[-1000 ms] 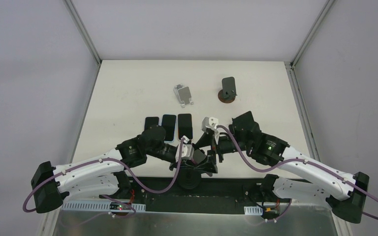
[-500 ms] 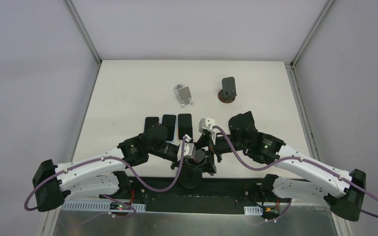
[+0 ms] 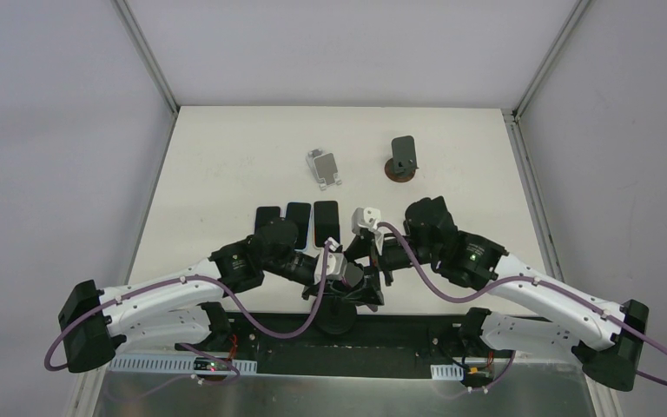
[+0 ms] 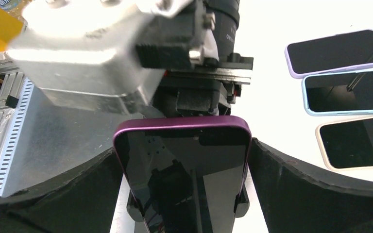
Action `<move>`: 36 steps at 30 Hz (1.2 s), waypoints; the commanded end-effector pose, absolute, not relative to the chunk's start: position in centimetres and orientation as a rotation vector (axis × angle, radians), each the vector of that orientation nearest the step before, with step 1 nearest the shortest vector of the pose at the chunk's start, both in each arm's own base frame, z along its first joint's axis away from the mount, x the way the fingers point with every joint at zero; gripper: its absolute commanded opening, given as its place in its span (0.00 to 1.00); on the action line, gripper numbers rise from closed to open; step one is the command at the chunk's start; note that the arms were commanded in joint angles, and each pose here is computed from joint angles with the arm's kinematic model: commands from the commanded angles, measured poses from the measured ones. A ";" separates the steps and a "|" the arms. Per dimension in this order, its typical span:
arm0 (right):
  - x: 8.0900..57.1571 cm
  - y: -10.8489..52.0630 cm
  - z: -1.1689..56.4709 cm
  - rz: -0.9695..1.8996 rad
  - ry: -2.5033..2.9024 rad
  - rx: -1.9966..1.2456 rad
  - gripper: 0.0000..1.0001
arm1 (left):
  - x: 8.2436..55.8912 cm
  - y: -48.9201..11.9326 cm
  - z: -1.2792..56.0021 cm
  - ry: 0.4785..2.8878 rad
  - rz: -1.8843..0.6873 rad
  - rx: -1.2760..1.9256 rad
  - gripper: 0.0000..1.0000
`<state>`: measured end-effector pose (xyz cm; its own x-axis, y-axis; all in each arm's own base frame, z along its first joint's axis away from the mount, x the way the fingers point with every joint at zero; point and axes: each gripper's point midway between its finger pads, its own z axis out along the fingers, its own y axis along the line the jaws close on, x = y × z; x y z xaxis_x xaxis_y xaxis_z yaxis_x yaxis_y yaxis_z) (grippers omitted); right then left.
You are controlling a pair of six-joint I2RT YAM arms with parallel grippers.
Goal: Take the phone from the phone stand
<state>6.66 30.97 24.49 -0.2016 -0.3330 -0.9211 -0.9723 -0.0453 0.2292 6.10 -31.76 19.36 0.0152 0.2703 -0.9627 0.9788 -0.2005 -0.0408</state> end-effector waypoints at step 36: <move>9.0 31.7 26.8 1.152 1.573 -1.326 0.00 | 8.2 -32.8 24.9 1.193 -1.172 1.423 0.00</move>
<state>7.15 30.95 23.94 -0.1993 -0.3791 -0.9036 -0.9746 -0.0196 0.2231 6.58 -31.84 19.11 0.0001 0.2833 -0.9590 0.9835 -0.1736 -0.0511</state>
